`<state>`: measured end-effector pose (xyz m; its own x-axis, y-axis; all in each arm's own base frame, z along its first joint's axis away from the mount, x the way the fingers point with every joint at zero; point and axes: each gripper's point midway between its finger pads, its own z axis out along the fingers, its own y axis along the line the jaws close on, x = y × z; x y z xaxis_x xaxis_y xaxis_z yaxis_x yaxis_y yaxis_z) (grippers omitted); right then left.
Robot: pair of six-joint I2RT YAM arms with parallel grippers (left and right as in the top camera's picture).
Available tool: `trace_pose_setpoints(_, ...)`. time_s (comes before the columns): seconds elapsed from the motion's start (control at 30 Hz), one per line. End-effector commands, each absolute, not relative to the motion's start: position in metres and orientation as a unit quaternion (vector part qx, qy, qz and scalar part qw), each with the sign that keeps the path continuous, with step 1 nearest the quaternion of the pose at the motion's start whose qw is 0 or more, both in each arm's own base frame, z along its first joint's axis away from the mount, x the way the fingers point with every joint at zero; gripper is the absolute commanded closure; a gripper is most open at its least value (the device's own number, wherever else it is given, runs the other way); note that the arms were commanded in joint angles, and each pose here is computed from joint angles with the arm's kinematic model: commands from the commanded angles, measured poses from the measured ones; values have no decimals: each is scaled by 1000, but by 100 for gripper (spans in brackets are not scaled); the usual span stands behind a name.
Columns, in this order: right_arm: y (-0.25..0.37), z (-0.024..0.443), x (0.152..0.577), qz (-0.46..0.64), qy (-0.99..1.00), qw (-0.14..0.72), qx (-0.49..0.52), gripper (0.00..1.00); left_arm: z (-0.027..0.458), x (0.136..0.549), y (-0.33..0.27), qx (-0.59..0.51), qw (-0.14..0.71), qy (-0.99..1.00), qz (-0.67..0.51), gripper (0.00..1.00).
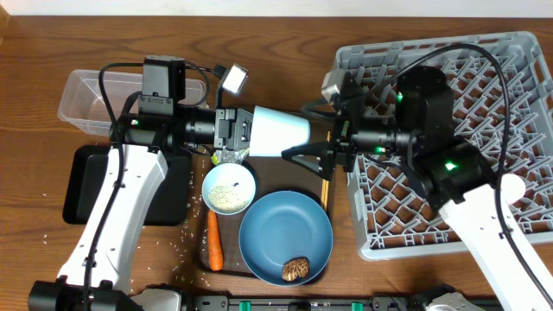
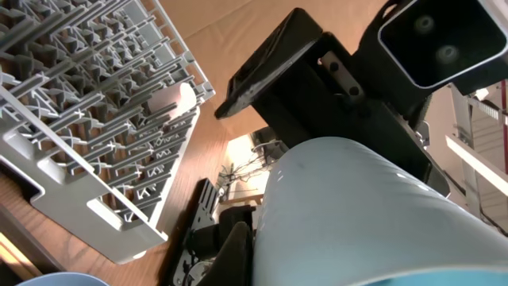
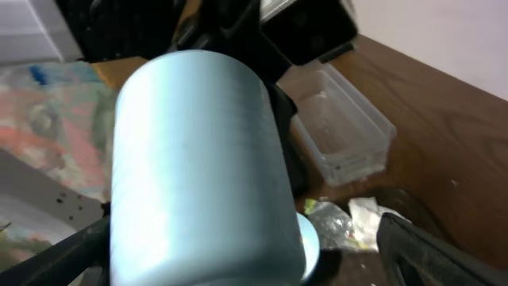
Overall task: Sort waste into correct bins and load items into the dishwasher rack
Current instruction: 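Hand the light-blue cup from the left gripper to the right gripper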
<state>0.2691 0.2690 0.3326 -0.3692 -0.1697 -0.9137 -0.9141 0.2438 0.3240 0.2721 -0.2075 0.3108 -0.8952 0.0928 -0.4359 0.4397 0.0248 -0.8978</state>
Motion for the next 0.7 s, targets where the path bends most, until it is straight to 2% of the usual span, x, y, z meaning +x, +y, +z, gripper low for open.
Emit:
trace_pose_setpoints(0.0, 279, 345, 248, 513, 634, 380, -437, 11, 317, 268, -208, 194, 122, 695, -682, 94)
trace_pose_setpoints(0.07, 280, 348, 243, 523, 623, 375, -444, 20, 317, 268, -208, 194, 122, 695, -682, 94)
trace_pose_setpoints(0.17, 280, 348, 241, 527, 622, 371, -445, 39, 317, 268, -208, 194, 122, 695, -682, 94)
trace_pose_setpoints(0.33, 279, 345, 237, 535, 625, 357, -443, 47, 317, 268, -208, 196, 124, 694, -682, 94)
trace_pose_setpoints(0.37, 279, 344, 237, 535, 627, 354, -442, 45, 318, 269, -208, 197, 125, 694, -681, 94)
trace_pose_setpoints(0.4, 279, 344, 236, 536, 628, 353, -441, 31, 318, 269, -208, 197, 126, 693, -681, 94)
trace_pose_setpoints(0.43, 279, 344, 236, 536, 628, 352, -441, 22, 318, 269, -208, 197, 126, 693, -681, 94)
trace_pose_setpoints(0.47, 279, 344, 236, 536, 628, 352, -441, 22, 318, 269, -208, 197, 126, 694, -681, 94)
trace_pose_setpoints(0.53, 279, 344, 236, 536, 628, 352, -441, 28, 318, 269, -208, 197, 126, 693, -681, 94)
trace_pose_setpoints(0.67, 281, 344, 234, 536, 627, 351, -443, 30, 318, 269, -208, 197, 126, 693, -681, 94)
